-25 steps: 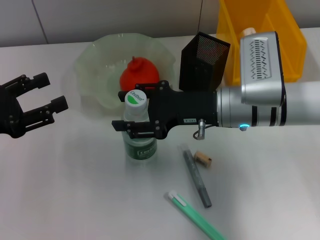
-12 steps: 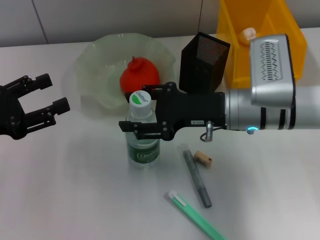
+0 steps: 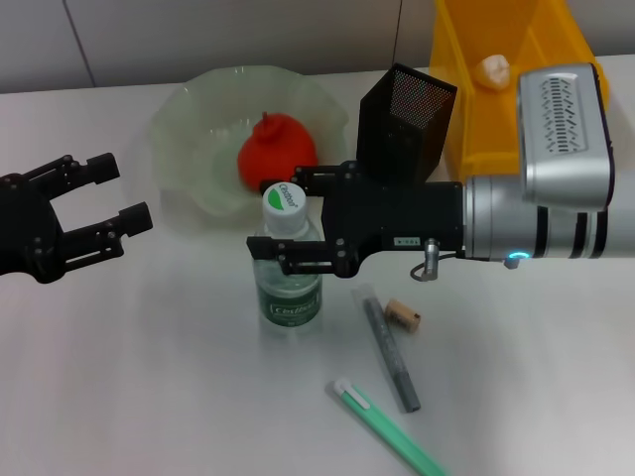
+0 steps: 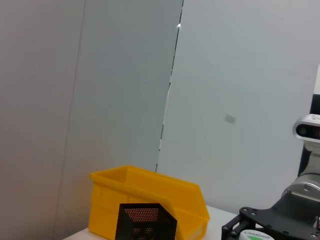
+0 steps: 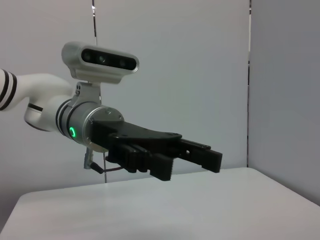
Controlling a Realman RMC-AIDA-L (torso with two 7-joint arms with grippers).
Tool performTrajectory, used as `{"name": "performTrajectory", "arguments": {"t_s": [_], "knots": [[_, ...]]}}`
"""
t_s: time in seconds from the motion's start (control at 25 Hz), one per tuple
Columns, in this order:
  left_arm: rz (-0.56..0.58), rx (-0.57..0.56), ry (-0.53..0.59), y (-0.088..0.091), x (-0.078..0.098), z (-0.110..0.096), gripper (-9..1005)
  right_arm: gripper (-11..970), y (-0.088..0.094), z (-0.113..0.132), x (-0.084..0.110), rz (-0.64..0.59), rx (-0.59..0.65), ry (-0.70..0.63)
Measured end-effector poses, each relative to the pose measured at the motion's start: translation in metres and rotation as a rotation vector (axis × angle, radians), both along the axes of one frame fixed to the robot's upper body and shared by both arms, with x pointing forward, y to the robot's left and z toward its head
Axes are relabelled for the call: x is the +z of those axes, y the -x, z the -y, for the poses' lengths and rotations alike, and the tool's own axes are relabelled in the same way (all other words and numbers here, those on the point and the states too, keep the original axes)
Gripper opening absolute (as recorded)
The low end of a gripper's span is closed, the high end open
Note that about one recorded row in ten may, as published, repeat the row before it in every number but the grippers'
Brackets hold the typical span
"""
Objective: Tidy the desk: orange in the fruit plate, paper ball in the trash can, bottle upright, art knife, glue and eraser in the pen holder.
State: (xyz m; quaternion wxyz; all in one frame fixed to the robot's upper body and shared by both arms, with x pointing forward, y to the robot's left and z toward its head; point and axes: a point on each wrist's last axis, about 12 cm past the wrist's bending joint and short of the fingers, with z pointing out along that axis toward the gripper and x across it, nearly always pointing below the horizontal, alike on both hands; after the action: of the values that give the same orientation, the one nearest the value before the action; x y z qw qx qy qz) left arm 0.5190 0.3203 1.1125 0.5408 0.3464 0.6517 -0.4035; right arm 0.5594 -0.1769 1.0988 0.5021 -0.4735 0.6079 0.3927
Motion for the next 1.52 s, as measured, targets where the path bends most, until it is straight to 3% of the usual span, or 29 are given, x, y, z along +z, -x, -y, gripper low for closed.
{"name": "performTrajectory", "arguments": {"t_s": [0.64,1.0,1.24,1.32,1.52], "knots": [[-0.006,-0.021,-0.018,0.0,-0.002,0.003,773,640,0.015,0.035,-0.005,-0.036,-0.062,0.002],[-0.002,-0.073,-0.038,-0.002,-0.002,0.012,771,640,0.032,0.075,0.0,-0.12,-0.092,0.024],[-0.004,-0.09,-0.044,-0.002,-0.003,0.014,769,640,0.049,0.107,0.017,-0.21,-0.119,0.119],[-0.01,-0.106,-0.047,0.001,-0.004,0.015,768,640,0.052,0.116,0.032,-0.267,-0.126,0.181],[-0.029,-0.145,-0.054,0.008,-0.008,0.018,767,640,0.046,0.11,0.059,-0.375,-0.12,0.335]]}}
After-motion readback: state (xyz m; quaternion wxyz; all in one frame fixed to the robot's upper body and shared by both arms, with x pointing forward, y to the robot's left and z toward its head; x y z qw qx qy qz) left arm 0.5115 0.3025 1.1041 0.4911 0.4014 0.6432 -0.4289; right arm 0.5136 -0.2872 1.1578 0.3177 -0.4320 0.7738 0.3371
